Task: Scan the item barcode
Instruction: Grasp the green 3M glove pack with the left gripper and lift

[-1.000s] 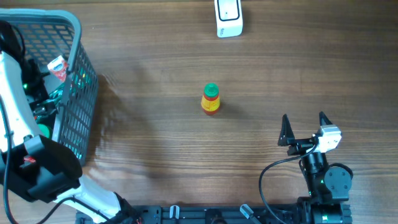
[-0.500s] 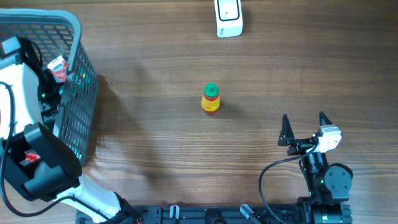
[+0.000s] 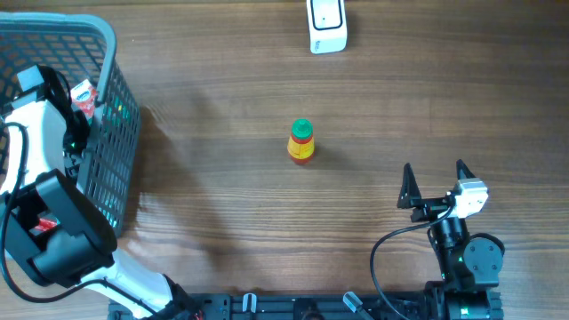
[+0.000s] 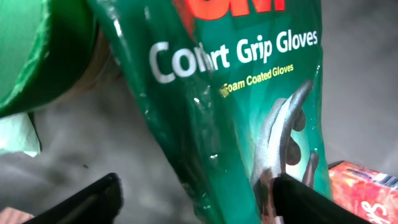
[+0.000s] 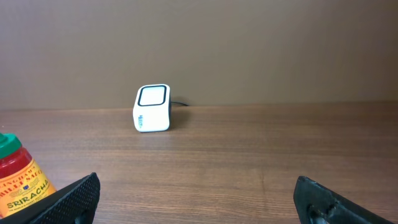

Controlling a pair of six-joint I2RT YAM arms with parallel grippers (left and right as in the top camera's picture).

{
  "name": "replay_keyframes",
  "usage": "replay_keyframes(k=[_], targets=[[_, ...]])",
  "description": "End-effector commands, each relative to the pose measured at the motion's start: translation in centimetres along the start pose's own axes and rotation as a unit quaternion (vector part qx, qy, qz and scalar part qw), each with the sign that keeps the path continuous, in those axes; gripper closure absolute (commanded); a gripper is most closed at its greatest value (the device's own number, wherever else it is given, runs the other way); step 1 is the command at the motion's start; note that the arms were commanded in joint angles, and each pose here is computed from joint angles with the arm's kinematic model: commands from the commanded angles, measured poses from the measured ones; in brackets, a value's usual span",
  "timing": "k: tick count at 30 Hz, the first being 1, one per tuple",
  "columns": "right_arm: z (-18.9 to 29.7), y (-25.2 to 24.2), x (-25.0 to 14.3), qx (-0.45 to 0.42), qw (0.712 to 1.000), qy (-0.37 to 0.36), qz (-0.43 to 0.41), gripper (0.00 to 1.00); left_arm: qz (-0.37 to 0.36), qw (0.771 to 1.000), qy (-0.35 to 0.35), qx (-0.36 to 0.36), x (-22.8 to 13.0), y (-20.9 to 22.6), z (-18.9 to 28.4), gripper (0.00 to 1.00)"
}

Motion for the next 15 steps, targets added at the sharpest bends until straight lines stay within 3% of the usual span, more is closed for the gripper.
replay_keyframes(k=[1, 6, 8, 15], targets=[[0.0, 0.0, 0.0, -0.001, 1.000, -0.001, 0.005, 0.00, -0.002, 1.000, 0.001, 0.011, -0.2, 0.2, -0.7, 0.41], [0.0, 0.0, 0.0, -0.001, 1.000, -0.001, 0.005, 0.00, -0.003, 1.000, 0.001, 0.012, -0.2, 0.2, -0.7, 0.84], [0.0, 0.0, 0.0, -0.001, 1.000, -0.001, 0.005, 0.00, -0.004, 1.000, 0.002, 0.014, -0.2, 0.3, -0.7, 0.93], [0.0, 0.0, 0.0, -0.001, 1.000, -0.001, 0.006, 0.00, 0.000, 1.000, -0.001, -0.005, 0.0, 0.4, 0.9, 0.96]])
Point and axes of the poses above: each gripper's point midway between its finger pads, its own z axis back along the fingers, its own y axis along the line the jaws close on, x = y × z, the point moved 7 cm from there along z, back along the fingers, and after that the axes turned 14 degrees about -z, right-handed, at the moved point
